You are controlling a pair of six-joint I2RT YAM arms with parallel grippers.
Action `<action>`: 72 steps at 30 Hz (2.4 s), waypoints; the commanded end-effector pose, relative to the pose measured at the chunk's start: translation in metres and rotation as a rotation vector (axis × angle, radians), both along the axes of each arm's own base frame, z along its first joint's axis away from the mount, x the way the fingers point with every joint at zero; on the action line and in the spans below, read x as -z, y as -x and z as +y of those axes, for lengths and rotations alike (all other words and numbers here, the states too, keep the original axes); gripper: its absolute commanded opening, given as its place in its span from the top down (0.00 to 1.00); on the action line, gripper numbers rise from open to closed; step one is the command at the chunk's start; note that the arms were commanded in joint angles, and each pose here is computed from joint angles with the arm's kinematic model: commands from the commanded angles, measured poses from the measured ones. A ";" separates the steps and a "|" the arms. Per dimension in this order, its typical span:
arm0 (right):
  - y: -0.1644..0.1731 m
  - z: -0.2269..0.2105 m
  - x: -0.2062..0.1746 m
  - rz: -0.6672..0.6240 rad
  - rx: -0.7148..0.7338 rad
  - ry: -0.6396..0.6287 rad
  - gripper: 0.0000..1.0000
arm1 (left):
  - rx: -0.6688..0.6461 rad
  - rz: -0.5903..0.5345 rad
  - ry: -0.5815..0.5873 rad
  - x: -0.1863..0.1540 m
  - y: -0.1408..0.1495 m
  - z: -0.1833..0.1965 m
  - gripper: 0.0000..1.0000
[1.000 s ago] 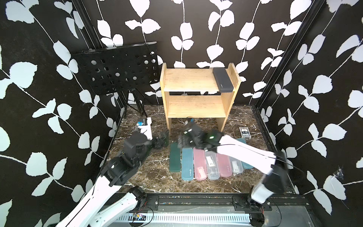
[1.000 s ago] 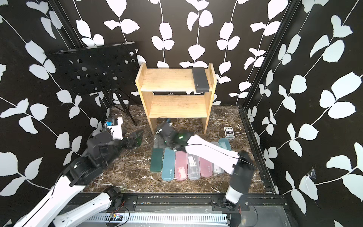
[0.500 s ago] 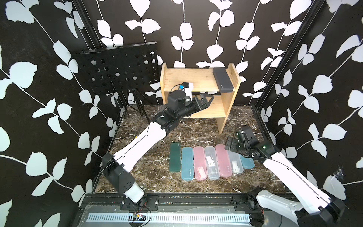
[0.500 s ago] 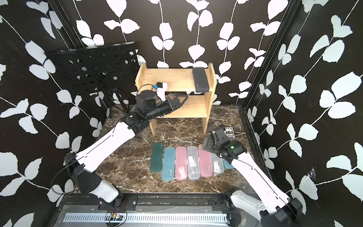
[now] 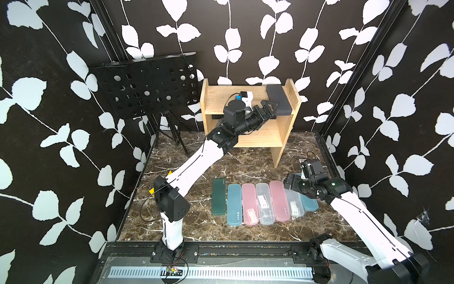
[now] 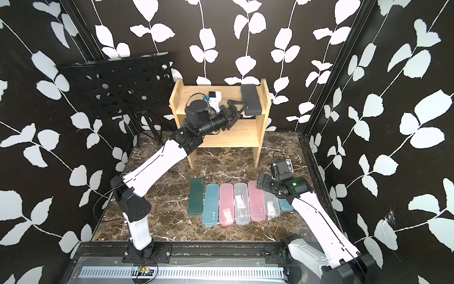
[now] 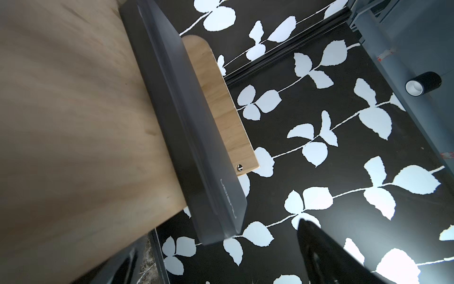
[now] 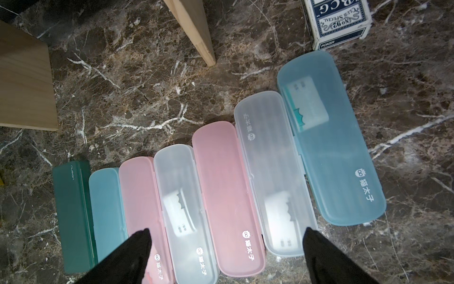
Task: Remove the pencil cases from the shelf
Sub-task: Pick up the pencil case from the shelf.
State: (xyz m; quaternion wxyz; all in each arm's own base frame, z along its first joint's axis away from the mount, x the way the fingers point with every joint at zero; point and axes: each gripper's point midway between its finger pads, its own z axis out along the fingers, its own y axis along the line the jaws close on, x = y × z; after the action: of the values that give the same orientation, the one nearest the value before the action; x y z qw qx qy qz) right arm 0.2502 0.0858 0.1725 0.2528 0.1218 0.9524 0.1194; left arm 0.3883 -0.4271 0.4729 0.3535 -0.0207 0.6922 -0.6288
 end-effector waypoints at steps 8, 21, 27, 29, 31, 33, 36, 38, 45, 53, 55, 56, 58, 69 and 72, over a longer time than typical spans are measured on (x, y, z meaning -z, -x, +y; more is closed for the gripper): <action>-0.001 -0.005 0.010 0.021 -0.015 -0.013 0.01 | 0.070 0.004 0.103 -0.023 0.004 -0.030 0.13; 0.002 -0.005 0.012 0.026 -0.019 -0.028 0.01 | 0.061 0.014 0.095 -0.017 0.004 -0.029 0.45; 0.002 -0.004 0.011 0.026 -0.018 -0.038 0.01 | 0.055 0.008 0.102 -0.020 0.006 -0.026 0.62; 0.002 -0.004 0.011 0.024 -0.020 -0.040 0.01 | 0.056 0.004 0.106 -0.022 0.007 -0.025 0.64; 0.001 -0.004 0.010 0.024 -0.018 -0.039 0.01 | 0.052 -0.002 0.105 -0.024 0.008 -0.024 0.66; 0.001 -0.004 0.010 0.024 -0.020 -0.039 0.01 | 0.050 -0.004 0.104 -0.024 0.009 -0.023 0.71; 0.001 -0.003 0.008 0.021 -0.020 -0.041 0.01 | 0.043 -0.010 0.105 -0.024 0.010 -0.019 0.81; 0.002 -0.003 0.007 0.020 -0.021 -0.040 0.01 | 0.038 -0.012 0.102 -0.024 0.011 -0.017 0.86; 0.003 -0.005 -0.018 -0.052 -0.033 -0.045 0.01 | 0.026 -0.083 0.017 -0.012 0.026 -0.002 1.00; 0.002 0.008 -0.125 -0.329 -0.069 -0.116 0.01 | -0.053 -0.343 -0.172 0.023 0.074 0.061 1.00; 0.000 0.023 -0.159 -0.400 -0.118 -0.138 0.01 | -0.057 -0.405 -0.220 0.034 0.090 0.078 1.00; -0.002 0.035 -0.178 -0.442 -0.151 -0.161 0.01 | -0.057 -0.430 -0.241 0.039 0.099 0.086 1.00; -0.008 0.059 -0.201 -0.485 -0.206 -0.209 0.01 | -0.064 -0.483 -0.282 0.048 0.116 0.103 1.00; -0.027 0.213 -0.270 -0.630 -0.475 -0.344 0.01 | -0.194 -0.549 -0.444 0.095 0.166 0.189 1.00; -0.025 0.248 -0.280 -0.658 -0.520 -0.382 0.01 | -0.210 -0.534 -0.456 0.104 0.173 0.201 1.00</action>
State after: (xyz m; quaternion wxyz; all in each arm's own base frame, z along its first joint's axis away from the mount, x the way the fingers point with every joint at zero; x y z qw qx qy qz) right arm 0.2768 0.3157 0.4047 0.4288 -0.1212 0.8266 0.3437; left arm 0.2164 -0.2365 0.3796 0.5693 0.1515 0.6841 -0.4300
